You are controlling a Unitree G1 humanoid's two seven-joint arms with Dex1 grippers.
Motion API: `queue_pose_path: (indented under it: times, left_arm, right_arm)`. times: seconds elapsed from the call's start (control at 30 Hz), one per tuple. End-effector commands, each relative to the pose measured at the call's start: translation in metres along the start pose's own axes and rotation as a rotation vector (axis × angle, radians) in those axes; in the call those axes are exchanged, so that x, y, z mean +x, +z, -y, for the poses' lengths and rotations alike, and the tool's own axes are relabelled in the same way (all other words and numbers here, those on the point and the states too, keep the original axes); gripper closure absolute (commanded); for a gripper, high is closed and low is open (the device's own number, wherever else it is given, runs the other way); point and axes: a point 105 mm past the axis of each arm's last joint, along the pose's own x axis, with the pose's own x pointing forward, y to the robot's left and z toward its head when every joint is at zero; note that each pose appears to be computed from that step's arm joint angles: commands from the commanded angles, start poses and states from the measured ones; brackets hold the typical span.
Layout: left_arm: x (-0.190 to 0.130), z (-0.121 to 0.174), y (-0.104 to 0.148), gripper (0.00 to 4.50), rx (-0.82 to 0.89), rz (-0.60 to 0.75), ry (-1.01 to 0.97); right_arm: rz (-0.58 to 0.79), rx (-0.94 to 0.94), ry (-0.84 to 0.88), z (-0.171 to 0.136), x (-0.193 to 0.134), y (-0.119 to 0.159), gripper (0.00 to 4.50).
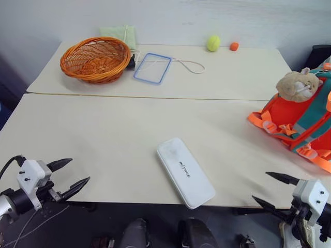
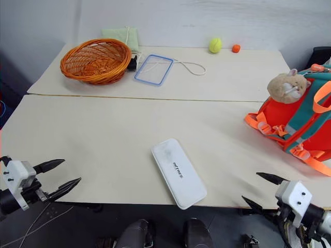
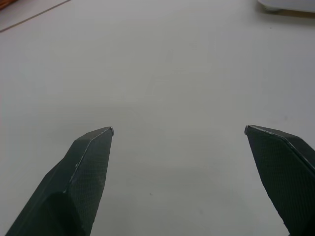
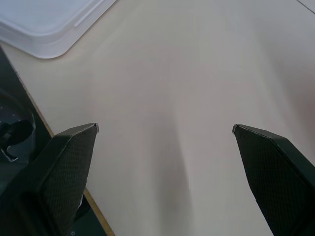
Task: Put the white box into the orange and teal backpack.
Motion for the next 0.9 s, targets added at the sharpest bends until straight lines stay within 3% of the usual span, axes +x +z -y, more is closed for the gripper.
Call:
queue_pose_path:
  times: [0.03,0.23,0.33,0.43,0.73,0.8,0.9]
  left_arm:
    - [0.007,-0.002,0.007,0.0,0.015,0.02,-0.02]
    - [0.028,0.003,0.02,0.0,-0.007,0.06,-0.135]
    - [0.052,0.008,0.037,0.0,0.017,0.087,-0.223]
    - [0.083,0.011,0.056,0.56,0.06,0.135,-0.261]
    - [0.19,0.031,0.097,3.23,0.204,0.216,-0.35]
    - [0.212,0.038,0.108,3.81,0.239,0.224,-0.377]
    - [0.233,0.048,0.112,3.81,0.233,0.203,-0.416]
  right_arm:
    - [0.047,-0.041,0.001,-0.005,0.003,0.011,0.02]
    - [0.093,-0.014,0.104,-0.019,0.021,0.026,0.02]
    - [0.108,0.032,0.217,-0.03,0.025,0.034,0.54]
    - [0.076,0.047,0.362,-0.045,0.027,0.034,1.46]
    - [-0.008,0.109,0.611,-0.09,0.036,0.025,4.48]
    - [0.003,0.107,0.616,-0.094,0.047,0.029,4.5]
    - [0.022,0.086,0.638,-0.099,0.06,0.036,4.5]
